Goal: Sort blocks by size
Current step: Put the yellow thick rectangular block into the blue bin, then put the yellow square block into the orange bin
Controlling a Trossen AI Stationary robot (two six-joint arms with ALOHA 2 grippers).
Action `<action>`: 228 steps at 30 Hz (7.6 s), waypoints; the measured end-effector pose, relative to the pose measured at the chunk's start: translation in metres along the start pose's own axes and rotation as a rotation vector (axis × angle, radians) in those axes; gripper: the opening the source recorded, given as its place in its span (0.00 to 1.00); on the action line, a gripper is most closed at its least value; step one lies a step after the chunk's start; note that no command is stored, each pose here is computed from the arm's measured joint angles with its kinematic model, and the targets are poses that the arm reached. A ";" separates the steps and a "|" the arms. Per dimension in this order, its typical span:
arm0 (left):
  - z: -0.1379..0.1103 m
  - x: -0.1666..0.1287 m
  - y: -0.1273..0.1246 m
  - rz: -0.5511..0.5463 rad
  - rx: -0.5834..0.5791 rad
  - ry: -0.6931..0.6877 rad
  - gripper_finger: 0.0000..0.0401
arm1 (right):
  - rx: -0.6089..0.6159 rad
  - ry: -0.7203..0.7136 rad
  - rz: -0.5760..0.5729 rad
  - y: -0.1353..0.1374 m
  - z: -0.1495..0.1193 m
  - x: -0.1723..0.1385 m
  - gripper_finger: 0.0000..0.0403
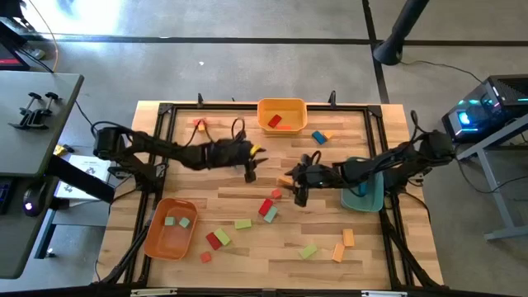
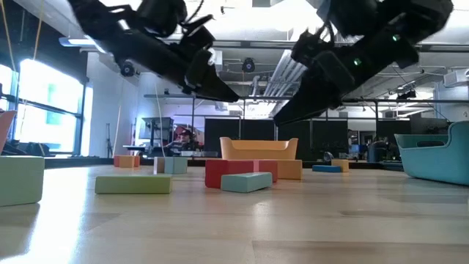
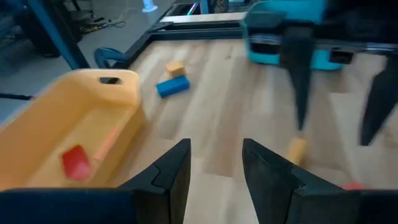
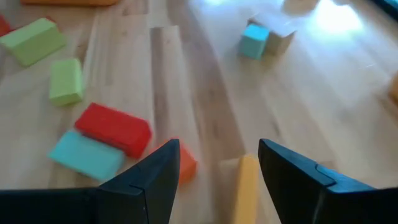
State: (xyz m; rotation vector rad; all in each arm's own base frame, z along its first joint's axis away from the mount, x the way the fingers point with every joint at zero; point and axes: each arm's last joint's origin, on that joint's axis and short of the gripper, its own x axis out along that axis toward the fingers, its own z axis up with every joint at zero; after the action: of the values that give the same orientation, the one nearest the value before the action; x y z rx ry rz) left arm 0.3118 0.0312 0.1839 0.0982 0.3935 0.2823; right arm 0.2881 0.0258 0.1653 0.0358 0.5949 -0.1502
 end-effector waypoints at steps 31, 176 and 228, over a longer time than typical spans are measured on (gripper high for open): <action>-0.004 -0.011 -0.031 0.027 0.018 -0.007 0.32 | 0.912 0.751 -0.425 0.147 -0.053 -0.148 0.53; -0.003 -0.005 -0.012 0.082 -0.024 -0.018 0.32 | 0.703 0.613 -0.579 -0.228 -0.040 -0.049 0.68; -0.003 -0.005 -0.010 0.087 -0.057 -0.019 0.32 | 0.621 0.578 -0.494 -0.238 -0.045 -0.038 0.65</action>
State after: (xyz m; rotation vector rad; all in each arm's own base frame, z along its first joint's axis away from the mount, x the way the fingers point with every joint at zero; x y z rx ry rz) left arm 0.3090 0.0200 0.1817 0.0621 0.3625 0.3782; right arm 0.1960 -0.2006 0.1512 0.5510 1.1091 -0.8211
